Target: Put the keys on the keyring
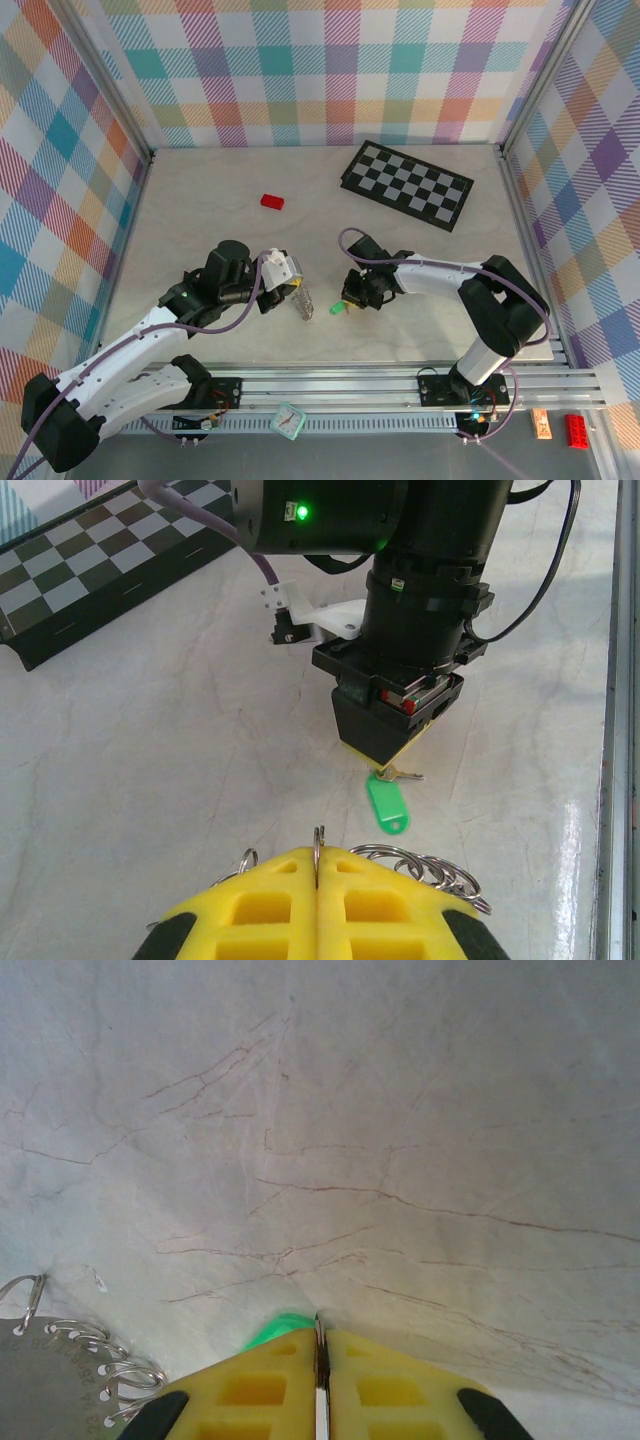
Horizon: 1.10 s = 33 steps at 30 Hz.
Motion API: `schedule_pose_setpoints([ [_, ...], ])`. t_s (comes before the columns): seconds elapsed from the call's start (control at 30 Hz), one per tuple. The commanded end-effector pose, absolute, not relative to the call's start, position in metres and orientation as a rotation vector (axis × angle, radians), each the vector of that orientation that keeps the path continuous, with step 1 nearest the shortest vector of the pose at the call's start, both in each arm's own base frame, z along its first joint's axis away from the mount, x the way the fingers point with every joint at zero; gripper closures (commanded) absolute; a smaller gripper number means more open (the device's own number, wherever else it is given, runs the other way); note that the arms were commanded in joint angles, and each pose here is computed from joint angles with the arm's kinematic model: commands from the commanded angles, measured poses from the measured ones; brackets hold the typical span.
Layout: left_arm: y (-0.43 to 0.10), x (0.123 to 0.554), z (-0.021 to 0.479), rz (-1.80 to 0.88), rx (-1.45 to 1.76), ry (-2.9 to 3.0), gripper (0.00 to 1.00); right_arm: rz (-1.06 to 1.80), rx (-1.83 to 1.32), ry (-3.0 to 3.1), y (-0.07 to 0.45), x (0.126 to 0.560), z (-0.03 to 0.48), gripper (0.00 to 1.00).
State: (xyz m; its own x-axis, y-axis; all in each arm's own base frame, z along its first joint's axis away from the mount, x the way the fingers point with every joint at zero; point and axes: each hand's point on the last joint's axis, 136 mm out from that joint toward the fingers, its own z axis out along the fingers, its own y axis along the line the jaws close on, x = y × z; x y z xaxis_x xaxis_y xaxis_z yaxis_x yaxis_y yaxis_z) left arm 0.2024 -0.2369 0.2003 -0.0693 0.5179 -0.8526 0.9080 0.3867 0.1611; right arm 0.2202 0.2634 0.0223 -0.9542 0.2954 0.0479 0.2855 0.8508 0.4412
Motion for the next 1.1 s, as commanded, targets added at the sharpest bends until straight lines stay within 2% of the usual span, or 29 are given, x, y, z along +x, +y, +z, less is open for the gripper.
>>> schedule_pose_setpoints([
  [0.0, -0.239, 0.203, 0.205, -0.544, 1.263, 1.694, 1.0, 0.691, 0.45, 3.021, 0.264, 0.22, 0.021, 0.9],
  [0.17, -0.239, 0.203, 0.205, -0.544, 1.262, 1.693, 1.0, 0.689, 0.447, 3.02, 0.264, 0.221, 0.021, 0.92],
  [0.37, -0.239, 0.203, 0.205, -0.541, 1.262, 1.693, 1.0, 0.686, 0.434, 3.01, 0.263, 0.222, 0.025, 1.0],
  [0.5, -0.239, 0.203, 0.205, -0.544, 1.26, 1.695, 1.0, 0.659, 0.343, 2.98, 0.26, 0.225, 0.039, 1.0],
  [0.83, -0.24, 0.196, 0.214, -0.602, 1.227, 1.693, 1.0, 0.698, -0.496, 2.469, 0.265, 0.237, 0.144, 1.0],
  [1.07, -0.242, 0.189, 0.221, -0.67, 1.204, 1.691, 1.0, 0.791, -0.931, 1.945, 0.279, 0.215, 0.215, 1.0],
])
